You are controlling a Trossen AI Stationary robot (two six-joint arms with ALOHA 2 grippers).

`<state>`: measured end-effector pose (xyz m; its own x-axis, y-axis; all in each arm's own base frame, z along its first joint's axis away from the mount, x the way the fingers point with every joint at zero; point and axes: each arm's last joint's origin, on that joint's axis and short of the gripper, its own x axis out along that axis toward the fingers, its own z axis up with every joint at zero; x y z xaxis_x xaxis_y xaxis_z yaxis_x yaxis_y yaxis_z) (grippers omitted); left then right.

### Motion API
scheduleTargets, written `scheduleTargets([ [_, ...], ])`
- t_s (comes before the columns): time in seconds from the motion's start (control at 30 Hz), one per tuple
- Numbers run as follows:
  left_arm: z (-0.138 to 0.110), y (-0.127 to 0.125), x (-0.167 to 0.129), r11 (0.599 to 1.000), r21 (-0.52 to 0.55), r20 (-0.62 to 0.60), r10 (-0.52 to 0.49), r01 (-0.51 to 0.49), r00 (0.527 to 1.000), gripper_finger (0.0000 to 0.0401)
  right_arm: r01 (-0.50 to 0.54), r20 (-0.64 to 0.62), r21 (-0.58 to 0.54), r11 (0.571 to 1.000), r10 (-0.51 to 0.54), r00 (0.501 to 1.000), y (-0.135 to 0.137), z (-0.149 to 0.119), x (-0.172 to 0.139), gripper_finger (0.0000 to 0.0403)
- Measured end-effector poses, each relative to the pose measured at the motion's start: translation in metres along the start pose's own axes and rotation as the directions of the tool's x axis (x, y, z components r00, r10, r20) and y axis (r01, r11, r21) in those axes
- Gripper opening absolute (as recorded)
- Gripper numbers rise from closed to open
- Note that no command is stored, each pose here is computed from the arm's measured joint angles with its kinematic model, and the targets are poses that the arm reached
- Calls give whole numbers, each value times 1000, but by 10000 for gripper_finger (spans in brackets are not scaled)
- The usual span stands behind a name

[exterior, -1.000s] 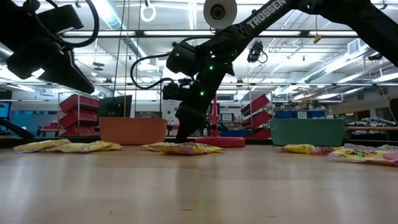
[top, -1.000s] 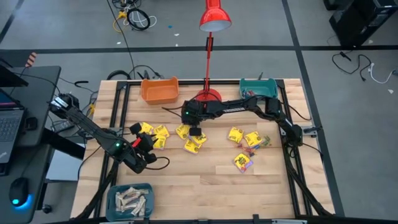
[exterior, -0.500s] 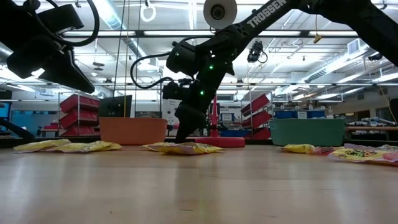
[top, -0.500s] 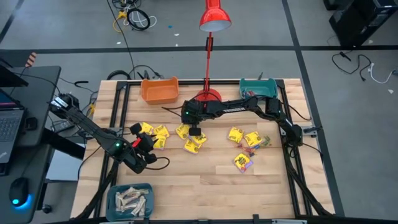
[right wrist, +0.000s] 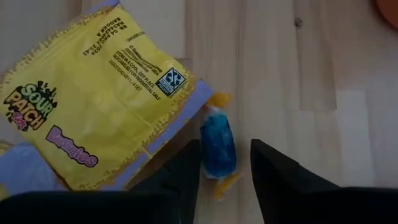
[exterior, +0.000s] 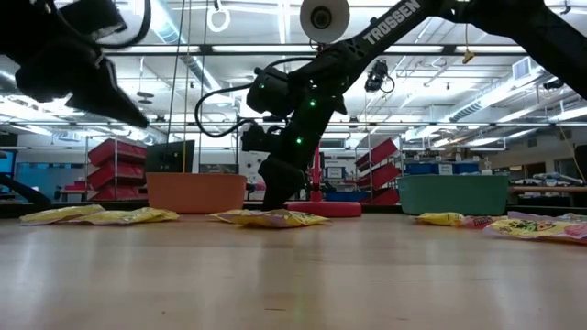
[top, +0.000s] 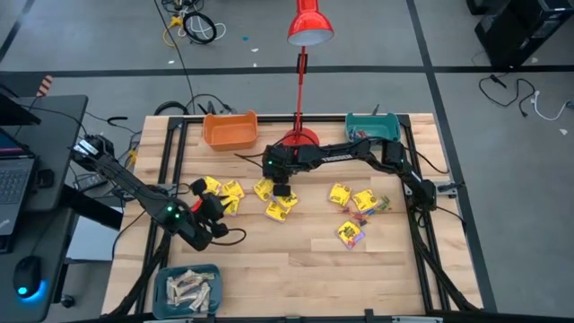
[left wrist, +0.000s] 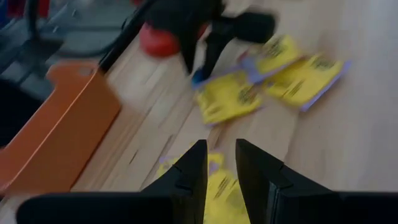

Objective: Sort candy
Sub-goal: Put the small blue candy into the green bin

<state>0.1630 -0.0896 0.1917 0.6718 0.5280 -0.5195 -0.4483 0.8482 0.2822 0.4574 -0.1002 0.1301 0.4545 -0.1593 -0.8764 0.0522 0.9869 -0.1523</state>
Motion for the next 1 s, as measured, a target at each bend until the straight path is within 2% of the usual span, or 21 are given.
scheduleTargets([
  [0.2, 18, -13, -2, 995, 60, 122, -91, 84, 988, 88, 1, 3, 0, 1000, -1, 1000, 0, 0, 0, 135],
  [0.37, 28, -18, -4, 988, 112, 191, -128, 108, 973, 88, 2, 2, 0, 1000, -2, 1000, 0, 0, 0, 114],
  [0.63, 29, -19, -4, 985, 137, 193, -130, 104, 973, 88, 6, 5, -19, 1000, -6, 1000, -1, 1, 0, 30],
  [1.0, 29, -19, -4, 985, 136, 192, -130, 104, 973, 88, 53, -49, -20, 998, -54, 997, -3, -3, -4, 27],
])
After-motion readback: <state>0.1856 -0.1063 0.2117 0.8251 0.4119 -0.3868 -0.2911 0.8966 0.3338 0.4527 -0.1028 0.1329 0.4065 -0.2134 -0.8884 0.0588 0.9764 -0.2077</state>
